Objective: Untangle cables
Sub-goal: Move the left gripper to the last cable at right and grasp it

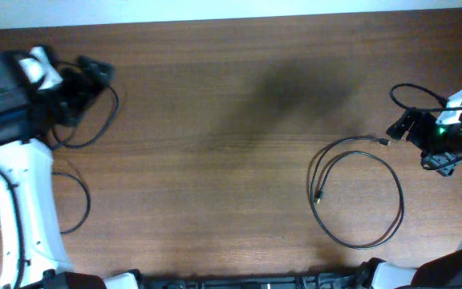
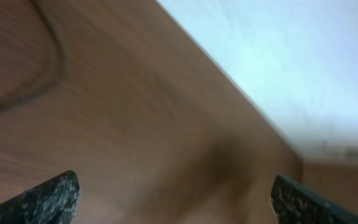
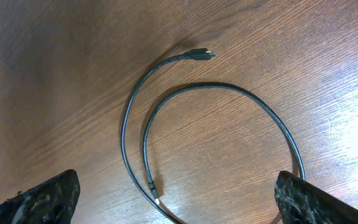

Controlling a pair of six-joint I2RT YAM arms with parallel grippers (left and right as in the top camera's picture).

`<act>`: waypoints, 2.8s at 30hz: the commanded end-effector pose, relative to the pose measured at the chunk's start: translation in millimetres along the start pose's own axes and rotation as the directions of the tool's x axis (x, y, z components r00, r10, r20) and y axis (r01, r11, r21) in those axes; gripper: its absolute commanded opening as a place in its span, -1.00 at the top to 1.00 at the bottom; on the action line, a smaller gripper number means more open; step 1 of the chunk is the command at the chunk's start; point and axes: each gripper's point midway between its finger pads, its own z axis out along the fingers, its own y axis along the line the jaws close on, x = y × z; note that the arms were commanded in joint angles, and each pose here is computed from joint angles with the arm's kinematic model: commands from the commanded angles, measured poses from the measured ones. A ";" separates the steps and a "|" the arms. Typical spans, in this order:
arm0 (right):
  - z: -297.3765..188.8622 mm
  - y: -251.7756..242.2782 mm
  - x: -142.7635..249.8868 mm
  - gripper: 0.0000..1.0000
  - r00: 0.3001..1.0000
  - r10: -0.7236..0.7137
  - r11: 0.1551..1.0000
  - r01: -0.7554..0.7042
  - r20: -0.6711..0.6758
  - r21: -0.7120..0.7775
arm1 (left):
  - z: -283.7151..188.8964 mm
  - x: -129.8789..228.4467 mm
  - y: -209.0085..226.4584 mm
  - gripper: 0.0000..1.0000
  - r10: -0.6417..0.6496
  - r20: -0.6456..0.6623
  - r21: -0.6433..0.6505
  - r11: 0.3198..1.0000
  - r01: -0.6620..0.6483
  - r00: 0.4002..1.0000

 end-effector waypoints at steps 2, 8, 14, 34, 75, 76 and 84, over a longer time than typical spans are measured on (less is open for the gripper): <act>0.4 1.2 -0.1 -0.96 1.000 0.006 1.000 -0.006 -0.006 -0.008 | 20.1 48.7 -38.7 -0.98 0.179 -0.090 -0.035 0.983 -0.183 0.980; 0.4 0.0 -0.5 -0.97 1.000 0.006 1.000 -0.006 -0.004 0.000 | 41.5 105.7 -65.8 -0.98 0.373 -0.154 -0.164 0.903 -0.396 0.915; 0.4 0.0 -0.6 -0.97 1.000 0.006 1.000 -0.006 -0.003 -0.001 | 66.0 177.7 -101.5 -0.98 0.504 -0.276 -0.068 0.839 -0.540 0.818; 0.4 0.0 -0.5 -0.97 1.000 0.006 1.000 -0.006 -0.004 -0.001 | 165.2 436.6 -160.3 -0.98 0.796 -0.488 0.642 0.605 -0.471 0.357; 0.4 0.0 -0.5 -0.97 1.000 0.006 1.000 -0.006 -0.004 -0.001 | 213.5 480.1 -112.3 -0.67 0.879 -0.412 0.313 0.386 -0.868 0.242; 0.4 0.0 -0.5 -0.97 1.000 0.006 1.000 -0.006 -0.004 -0.001 | 212.2 479.4 -113.4 -0.67 0.879 -0.412 0.314 0.386 -0.868 0.242; 0.4 0.0 -0.5 -0.97 1.000 0.006 1.000 -0.006 -0.004 -0.001 | 198.9 479.5 -132.0 -0.97 0.890 -0.376 0.332 0.389 -0.860 0.257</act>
